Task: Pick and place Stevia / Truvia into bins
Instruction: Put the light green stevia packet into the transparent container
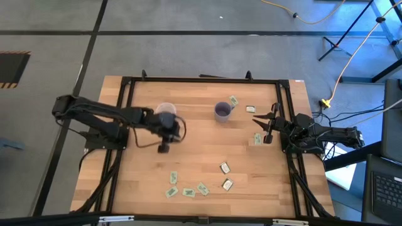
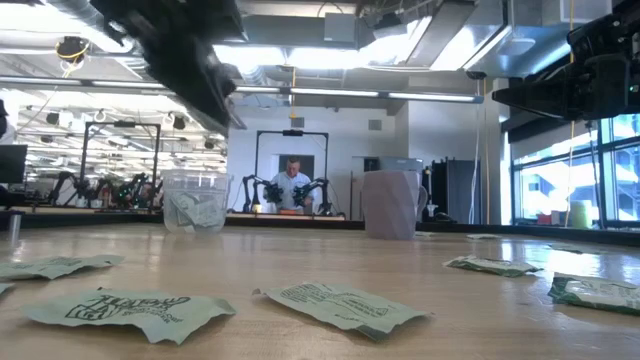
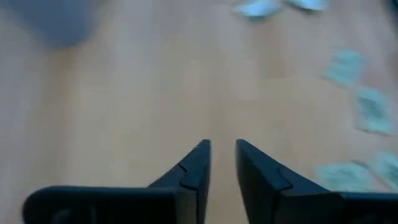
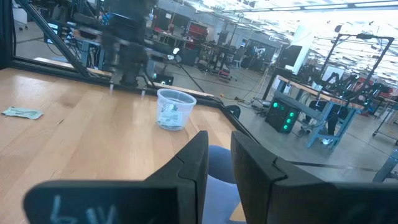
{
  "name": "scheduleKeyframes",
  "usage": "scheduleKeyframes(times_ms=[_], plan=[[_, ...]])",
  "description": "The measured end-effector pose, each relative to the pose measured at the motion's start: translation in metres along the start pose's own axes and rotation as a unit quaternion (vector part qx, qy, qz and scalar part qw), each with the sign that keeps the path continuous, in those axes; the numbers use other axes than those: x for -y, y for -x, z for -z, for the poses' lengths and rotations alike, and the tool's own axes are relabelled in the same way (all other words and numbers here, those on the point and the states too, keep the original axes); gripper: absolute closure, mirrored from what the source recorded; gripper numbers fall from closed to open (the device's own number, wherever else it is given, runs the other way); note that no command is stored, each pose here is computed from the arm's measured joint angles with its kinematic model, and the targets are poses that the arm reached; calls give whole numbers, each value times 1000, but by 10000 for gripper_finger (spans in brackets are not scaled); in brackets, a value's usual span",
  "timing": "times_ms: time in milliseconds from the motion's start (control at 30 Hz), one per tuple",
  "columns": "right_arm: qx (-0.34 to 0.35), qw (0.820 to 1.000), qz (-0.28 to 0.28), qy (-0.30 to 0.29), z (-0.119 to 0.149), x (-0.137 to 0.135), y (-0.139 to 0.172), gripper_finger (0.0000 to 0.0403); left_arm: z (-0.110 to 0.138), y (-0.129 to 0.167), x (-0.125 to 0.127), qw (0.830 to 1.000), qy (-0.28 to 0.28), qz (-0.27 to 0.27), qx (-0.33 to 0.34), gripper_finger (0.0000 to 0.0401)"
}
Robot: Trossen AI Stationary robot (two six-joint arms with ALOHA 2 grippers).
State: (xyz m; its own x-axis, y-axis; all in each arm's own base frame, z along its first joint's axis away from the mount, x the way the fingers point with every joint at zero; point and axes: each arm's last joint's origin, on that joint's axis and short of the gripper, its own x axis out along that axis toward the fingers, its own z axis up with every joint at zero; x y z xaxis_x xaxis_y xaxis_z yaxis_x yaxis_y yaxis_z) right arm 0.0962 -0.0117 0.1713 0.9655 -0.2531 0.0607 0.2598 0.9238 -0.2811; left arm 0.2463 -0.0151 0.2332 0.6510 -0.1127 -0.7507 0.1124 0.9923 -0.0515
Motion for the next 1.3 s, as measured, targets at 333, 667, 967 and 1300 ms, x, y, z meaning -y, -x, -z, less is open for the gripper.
scheduleKeyframes(times_ms=[333, 667, 967, 1300], plan=[[0, 1000, 0, 0, 0, 0, 0, 328, 8, -41, 61, 993, -85, 77, -37, 322], [0, 1000, 0, 0, 0, 0, 0, 328, 26, -83, 87, 988, -69, 101, -95, 317], [0, 1000, 0, -2, 0, 0, 0, 328, 34, -95, 92, 987, -53, 92, -118, 292], [0, 1000, 0, -1, 0, 0, 0, 328, 36, -94, 95, 987, -58, 89, -120, 301]])
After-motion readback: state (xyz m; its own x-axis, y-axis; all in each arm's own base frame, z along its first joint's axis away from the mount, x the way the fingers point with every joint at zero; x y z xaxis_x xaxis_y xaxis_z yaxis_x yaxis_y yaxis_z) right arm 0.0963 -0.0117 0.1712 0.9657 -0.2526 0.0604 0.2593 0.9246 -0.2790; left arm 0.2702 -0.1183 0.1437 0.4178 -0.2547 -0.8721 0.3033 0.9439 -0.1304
